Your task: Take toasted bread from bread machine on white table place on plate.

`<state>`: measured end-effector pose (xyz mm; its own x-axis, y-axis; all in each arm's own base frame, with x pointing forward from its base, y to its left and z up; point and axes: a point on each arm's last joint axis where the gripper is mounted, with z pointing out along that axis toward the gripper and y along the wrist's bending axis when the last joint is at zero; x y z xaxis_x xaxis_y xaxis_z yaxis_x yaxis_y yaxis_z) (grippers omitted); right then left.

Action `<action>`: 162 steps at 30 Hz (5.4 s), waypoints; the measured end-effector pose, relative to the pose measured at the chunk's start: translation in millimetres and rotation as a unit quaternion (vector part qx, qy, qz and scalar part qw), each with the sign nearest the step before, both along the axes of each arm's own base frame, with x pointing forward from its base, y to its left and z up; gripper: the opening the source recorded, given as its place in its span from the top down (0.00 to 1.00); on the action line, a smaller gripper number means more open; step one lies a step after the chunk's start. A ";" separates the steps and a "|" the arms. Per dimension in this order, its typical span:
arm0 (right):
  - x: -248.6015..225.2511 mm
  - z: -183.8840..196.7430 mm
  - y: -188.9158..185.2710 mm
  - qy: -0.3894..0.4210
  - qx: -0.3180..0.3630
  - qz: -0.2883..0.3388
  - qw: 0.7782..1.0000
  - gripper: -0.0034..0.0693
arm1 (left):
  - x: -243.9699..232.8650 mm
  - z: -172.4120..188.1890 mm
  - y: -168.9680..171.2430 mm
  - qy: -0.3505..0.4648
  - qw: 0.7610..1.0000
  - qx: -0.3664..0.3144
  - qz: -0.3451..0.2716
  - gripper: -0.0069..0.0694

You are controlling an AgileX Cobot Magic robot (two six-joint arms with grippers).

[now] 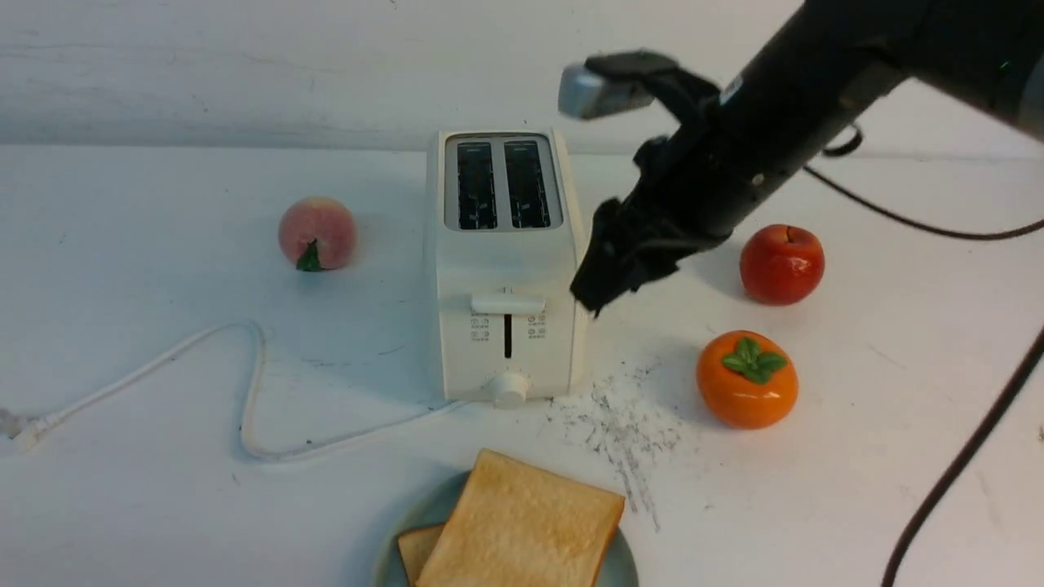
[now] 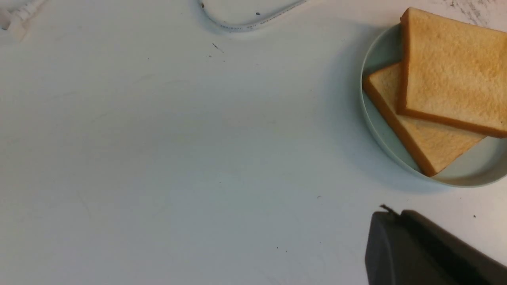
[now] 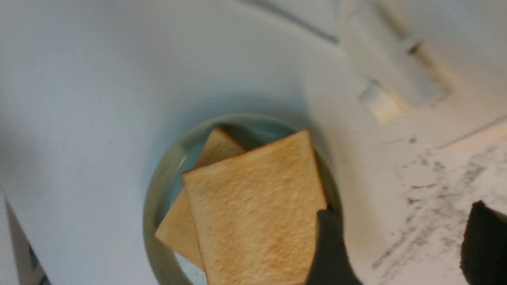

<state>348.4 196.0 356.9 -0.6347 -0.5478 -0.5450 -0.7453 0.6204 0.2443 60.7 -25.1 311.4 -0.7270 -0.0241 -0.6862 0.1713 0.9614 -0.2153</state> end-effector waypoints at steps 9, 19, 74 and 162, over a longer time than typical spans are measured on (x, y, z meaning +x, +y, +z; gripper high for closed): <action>-94.6 131.4 -54.1 -0.148 0.044 -0.087 0.984 0.97 | 4.9 6.4 -2.9 -0.042 0.999 -0.021 -0.003 0.93; -202.4 148.1 -108.9 -0.236 0.088 -0.138 0.958 0.96 | 11.7 18.1 -7.1 -0.112 0.992 -0.055 -0.008 0.93; -314.2 -78.5 -190.8 -0.584 0.395 -0.302 0.642 0.92 | 9.6 6.8 -5.1 -0.149 0.986 -0.071 -0.004 0.87; -297.7 -182.8 -186.3 -0.346 0.039 -0.365 0.863 0.80 | -8.6 -143.3 23.6 -0.208 0.956 -0.074 0.191 0.77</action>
